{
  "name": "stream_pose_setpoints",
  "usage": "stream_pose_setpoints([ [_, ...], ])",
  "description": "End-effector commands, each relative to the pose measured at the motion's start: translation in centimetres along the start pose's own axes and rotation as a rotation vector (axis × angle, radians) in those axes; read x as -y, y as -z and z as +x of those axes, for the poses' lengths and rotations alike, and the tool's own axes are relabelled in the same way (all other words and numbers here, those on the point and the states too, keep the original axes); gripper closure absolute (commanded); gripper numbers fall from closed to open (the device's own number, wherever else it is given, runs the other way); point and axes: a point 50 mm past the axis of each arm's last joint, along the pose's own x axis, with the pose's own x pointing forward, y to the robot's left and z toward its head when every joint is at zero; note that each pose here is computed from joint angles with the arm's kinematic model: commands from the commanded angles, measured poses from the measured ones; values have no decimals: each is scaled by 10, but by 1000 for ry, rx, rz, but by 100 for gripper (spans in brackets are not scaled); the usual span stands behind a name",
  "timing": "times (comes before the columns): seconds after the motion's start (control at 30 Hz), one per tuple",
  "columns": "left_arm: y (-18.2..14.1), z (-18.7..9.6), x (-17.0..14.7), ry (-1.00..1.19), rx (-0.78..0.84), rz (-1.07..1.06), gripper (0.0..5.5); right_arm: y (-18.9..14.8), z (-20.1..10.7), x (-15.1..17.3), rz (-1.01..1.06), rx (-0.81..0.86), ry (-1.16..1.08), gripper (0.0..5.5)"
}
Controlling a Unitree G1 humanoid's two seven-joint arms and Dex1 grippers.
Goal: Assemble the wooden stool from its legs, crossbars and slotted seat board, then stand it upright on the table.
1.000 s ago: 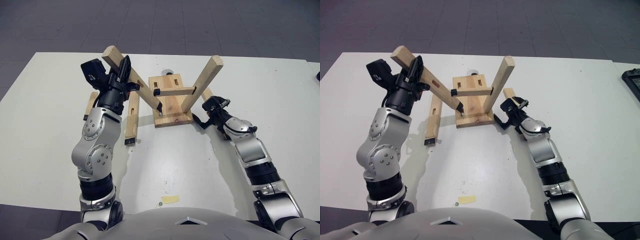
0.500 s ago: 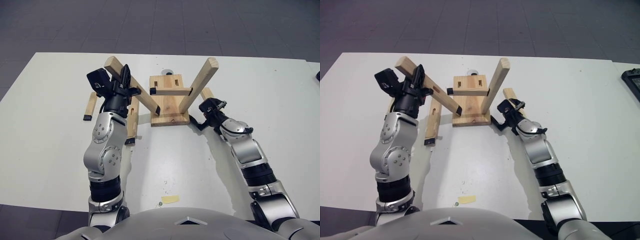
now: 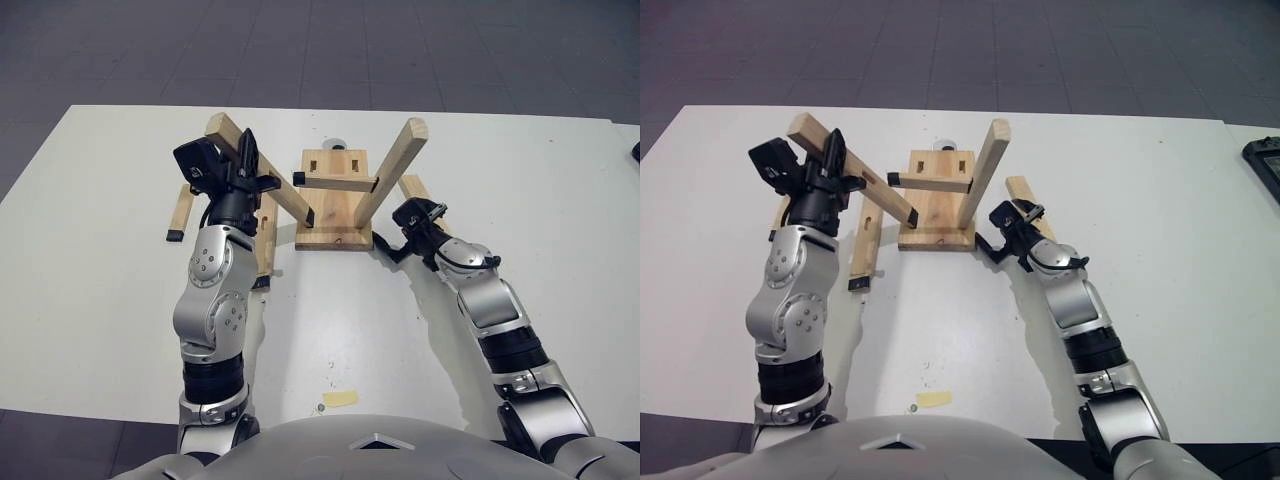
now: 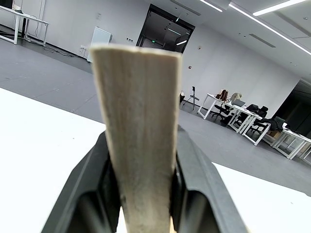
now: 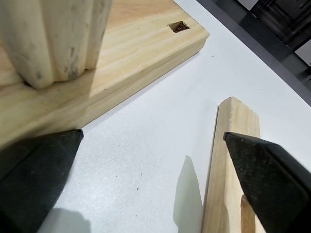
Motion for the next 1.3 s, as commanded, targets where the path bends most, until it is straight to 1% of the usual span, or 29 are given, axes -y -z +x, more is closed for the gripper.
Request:
stream_pose_setpoints([
  [0.03,9,-3,0,-14,-52,93,447,-2,0,-1,-1,0,3,10],
  [0.17,8,-3,10,30,-46,128,447,-3,0,-2,-9,5,-2,10],
  [0.4,16,-2,6,19,-73,138,447,-2,0,-2,-26,8,-1,10],
  [0.77,39,-5,14,84,-183,218,447,2,0,0,-51,-3,-17,10],
  [0.93,46,-2,14,89,-212,240,447,-4,-5,7,-58,57,-28,10],
  [1.0,48,0,12,76,-233,221,447,-7,-10,12,-50,104,-33,10],
  [1.13,51,3,7,48,-255,191,447,-15,-17,31,-37,173,25,10],
  [1.2,53,4,7,44,-261,191,447,-25,-21,41,-29,224,59,10],
  [1.3,53,5,8,44,-267,193,447,-44,-32,66,-11,316,142,10],
])
